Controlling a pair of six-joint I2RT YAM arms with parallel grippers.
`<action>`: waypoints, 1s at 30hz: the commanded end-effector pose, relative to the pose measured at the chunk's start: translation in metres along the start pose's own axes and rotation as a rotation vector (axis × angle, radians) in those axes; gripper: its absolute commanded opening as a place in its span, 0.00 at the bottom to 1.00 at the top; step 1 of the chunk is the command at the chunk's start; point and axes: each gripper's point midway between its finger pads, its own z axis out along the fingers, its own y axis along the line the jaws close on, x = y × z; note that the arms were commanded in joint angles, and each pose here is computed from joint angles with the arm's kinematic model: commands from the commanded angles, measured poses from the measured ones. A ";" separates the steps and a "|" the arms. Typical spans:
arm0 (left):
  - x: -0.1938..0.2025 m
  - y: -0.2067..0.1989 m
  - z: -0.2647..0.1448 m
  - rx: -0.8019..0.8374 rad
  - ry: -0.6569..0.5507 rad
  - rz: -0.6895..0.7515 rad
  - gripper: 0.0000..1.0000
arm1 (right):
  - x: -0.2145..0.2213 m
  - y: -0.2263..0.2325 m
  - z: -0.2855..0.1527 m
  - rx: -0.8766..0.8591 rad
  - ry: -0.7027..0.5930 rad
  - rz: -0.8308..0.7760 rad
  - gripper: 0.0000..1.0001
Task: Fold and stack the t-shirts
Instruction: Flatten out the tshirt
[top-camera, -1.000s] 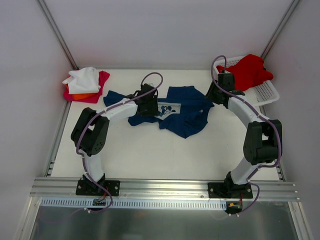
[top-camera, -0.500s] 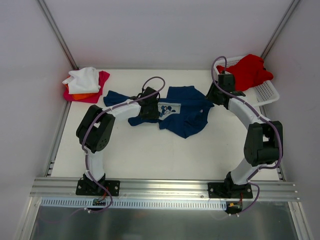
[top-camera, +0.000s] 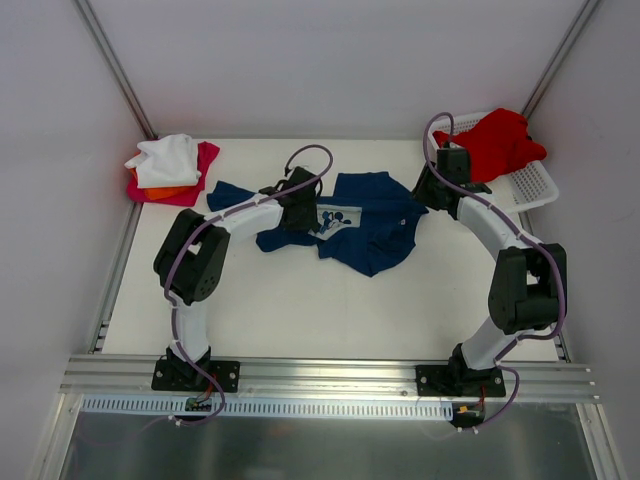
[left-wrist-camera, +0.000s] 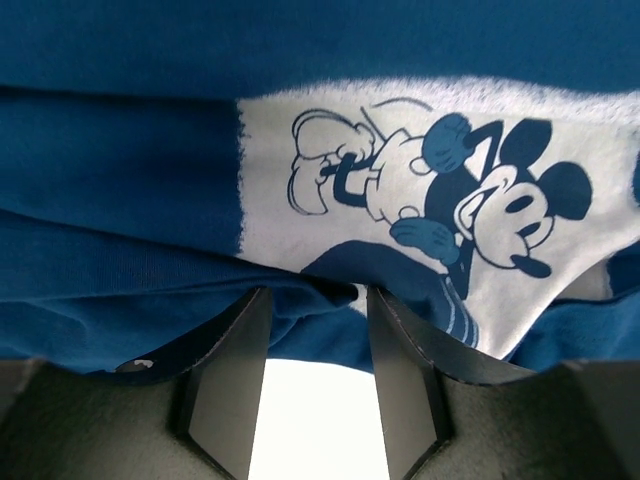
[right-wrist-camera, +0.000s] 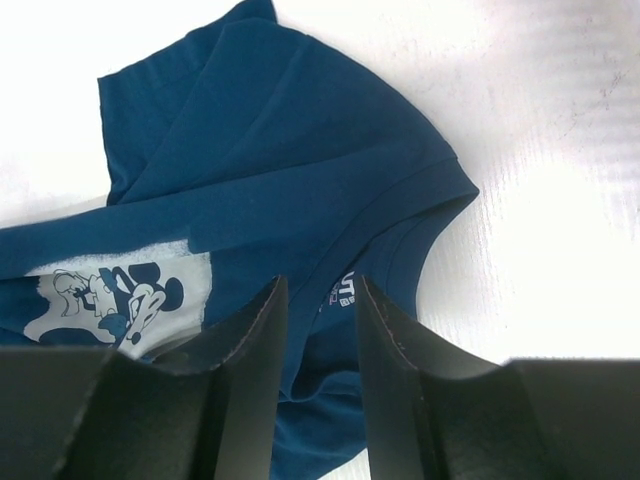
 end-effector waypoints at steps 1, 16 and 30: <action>-0.013 -0.001 0.000 -0.020 -0.027 0.029 0.43 | -0.010 0.010 -0.013 -0.038 -0.043 -0.014 0.36; -0.003 0.005 0.011 -0.049 0.003 0.039 0.24 | -0.010 0.009 -0.016 -0.039 -0.046 -0.022 0.36; -0.007 0.046 -0.081 -0.117 -0.147 0.002 0.00 | -0.005 0.006 -0.008 -0.032 -0.036 -0.016 0.35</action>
